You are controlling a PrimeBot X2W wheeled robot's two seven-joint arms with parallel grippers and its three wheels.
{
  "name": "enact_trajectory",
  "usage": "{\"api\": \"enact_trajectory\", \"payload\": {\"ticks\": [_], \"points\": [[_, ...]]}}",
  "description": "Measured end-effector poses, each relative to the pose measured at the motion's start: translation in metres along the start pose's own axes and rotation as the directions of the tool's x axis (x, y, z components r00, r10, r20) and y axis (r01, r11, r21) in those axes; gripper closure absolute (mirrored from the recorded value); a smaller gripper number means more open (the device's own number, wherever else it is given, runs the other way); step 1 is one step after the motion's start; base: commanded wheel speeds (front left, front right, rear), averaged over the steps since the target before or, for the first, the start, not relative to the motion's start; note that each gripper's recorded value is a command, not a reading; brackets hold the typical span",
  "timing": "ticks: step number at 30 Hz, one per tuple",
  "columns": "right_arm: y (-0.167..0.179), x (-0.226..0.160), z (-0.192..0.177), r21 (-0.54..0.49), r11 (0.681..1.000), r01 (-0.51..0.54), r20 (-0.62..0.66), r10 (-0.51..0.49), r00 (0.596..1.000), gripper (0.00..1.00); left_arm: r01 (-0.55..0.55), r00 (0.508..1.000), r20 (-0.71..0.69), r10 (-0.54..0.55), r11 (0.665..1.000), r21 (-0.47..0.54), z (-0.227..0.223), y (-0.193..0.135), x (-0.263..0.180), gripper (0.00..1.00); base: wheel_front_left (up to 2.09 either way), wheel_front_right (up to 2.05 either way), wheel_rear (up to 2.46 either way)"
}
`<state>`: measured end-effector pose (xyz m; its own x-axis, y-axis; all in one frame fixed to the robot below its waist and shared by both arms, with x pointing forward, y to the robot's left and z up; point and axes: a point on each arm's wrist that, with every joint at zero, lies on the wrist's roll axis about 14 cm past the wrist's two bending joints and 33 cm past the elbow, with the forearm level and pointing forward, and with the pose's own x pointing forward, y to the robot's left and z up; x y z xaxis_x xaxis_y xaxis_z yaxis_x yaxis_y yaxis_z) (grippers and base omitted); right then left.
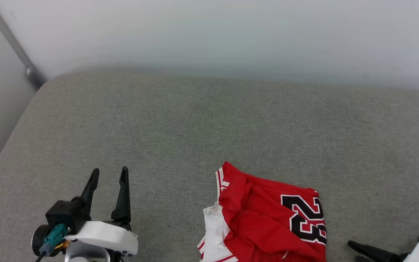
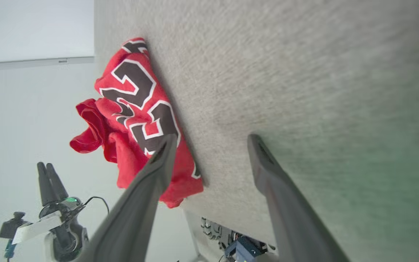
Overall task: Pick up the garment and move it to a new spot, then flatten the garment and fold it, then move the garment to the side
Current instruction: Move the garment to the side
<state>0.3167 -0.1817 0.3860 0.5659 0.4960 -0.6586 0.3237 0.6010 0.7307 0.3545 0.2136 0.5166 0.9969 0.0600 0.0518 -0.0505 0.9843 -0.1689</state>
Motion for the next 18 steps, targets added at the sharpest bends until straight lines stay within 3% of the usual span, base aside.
{"api": "enact_trajectory", "payload": {"ticks": [5, 11, 12, 13, 14, 18], "points": [[0.032, 0.042, -0.024, 0.155, 0.977, -0.148, -0.138, 0.169, 0.976, 0.0, -0.017, 1.0, 0.009, 0.017, 1.0, 0.005, 0.003, 0.006, 0.006, 0.0, 0.0, 0.0, 0.0], [0.058, 0.073, -0.041, 0.204, 0.96, -0.191, -0.229, 0.237, 0.944, 0.0, -0.023, 1.0, 0.01, 0.023, 1.0, 0.02, 0.002, 0.011, 0.009, 0.0, 0.0, 0.0, 0.0], [0.061, 0.076, -0.042, 0.2, 0.961, -0.193, -0.237, 0.238, 0.942, 0.25, -0.026, 1.0, 0.007, 0.026, 0.999, 0.022, 0.001, 0.012, 0.008, 0.0, 0.0, 0.0, 0.0], [0.063, 0.078, -0.043, 0.203, 0.959, -0.199, -0.24, 0.246, 0.939, 0.66, -0.03, 1.0, 0.006, 0.03, 0.999, 0.027, 0.001, 0.014, 0.008, 0.0, 0.0, 0.0, 0.0], [0.066, 0.079, -0.045, 0.205, 0.957, -0.205, -0.241, 0.252, 0.937, 1.0, -0.034, 0.999, 0.007, 0.033, 0.999, 0.029, 0.001, 0.015, 0.008, 0.0, 0.0, 0.0, 0.0], [0.077, 0.08, -0.048, 0.135, 0.966, -0.22, -0.253, 0.248, 0.935, 1.0, -0.038, 0.999, 0.017, 0.037, 0.999, 0.034, 0.004, 0.017, 0.009, 0.0, 0.0, 0.0, 0.0]]}}
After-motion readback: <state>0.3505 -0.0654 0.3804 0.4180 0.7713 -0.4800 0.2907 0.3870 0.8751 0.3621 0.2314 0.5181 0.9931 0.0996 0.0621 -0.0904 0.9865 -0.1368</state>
